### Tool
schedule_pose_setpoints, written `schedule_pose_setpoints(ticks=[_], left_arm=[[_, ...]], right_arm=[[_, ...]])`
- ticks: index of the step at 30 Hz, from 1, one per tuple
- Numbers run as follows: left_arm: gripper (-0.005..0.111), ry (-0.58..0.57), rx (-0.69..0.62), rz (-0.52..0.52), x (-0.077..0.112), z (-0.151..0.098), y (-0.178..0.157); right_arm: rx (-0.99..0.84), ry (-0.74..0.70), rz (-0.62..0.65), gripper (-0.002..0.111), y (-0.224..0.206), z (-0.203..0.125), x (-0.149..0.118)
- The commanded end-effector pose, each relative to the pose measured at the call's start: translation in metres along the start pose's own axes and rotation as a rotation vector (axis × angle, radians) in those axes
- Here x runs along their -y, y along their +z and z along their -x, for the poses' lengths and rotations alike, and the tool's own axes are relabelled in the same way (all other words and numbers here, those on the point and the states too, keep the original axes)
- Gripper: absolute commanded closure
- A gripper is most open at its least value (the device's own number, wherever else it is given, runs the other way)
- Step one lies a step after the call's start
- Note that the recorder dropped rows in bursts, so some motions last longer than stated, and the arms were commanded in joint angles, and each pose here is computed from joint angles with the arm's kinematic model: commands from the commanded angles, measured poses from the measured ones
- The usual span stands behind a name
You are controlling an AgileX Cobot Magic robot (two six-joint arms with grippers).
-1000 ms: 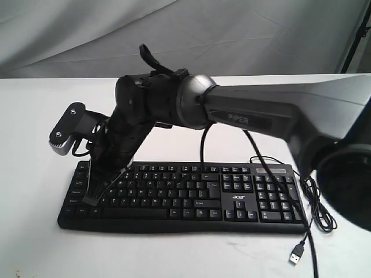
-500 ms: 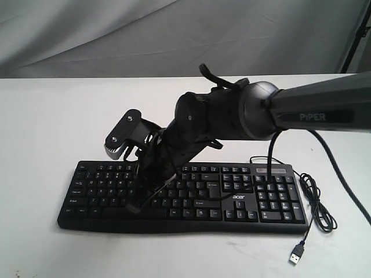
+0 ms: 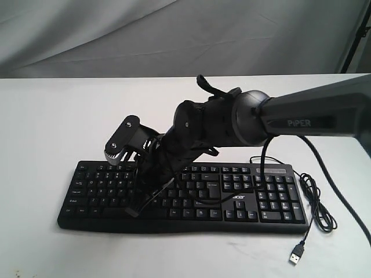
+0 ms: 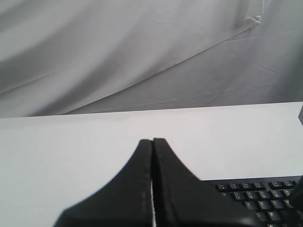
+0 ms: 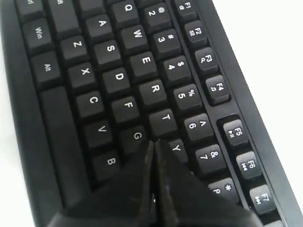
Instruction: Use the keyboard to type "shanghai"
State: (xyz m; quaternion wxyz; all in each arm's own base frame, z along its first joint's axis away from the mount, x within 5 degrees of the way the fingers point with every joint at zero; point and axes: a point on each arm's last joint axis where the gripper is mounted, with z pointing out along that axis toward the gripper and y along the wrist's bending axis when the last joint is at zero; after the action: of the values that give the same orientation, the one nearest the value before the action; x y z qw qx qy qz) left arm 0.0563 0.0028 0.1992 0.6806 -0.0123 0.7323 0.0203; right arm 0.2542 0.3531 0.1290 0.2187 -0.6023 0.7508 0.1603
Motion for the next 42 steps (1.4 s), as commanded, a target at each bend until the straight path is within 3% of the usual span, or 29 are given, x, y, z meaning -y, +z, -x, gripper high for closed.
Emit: schedule_pose_setpoints(ticks=[1,17,22,28,34,42], left_arm=[[0.107,-0.002,0.007,-0.007,0.000,0.000,0.000],[0.107,-0.002,0.007,-0.007,0.000,0.000,0.000],[0.107,-0.002,0.007,-0.007,0.000,0.000,0.000],[0.107,-0.002,0.007,-0.007,0.000,0.000,0.000],[0.107,-0.002,0.007,-0.007,0.000,0.000,0.000],[0.107,-0.002,0.007,-0.007,0.000,0.000,0.000]], right_arm=[[0.006,0.001,-0.011,0.108,0.001,-0.002,0.003],[-0.008,0.018,0.002,0.108,0.009,-0.006,0.002],[0.055,-0.018,0.001,0.108,-0.011,0.022,0.003],[0.102,-0.087,0.048,0.108,0.005,0.068,-0.006],[0.051,-0.113,0.123,0.108,0.041,0.080,-0.015],[0.039,-0.116,0.128,0.108,0.045,0.080,-0.016]])
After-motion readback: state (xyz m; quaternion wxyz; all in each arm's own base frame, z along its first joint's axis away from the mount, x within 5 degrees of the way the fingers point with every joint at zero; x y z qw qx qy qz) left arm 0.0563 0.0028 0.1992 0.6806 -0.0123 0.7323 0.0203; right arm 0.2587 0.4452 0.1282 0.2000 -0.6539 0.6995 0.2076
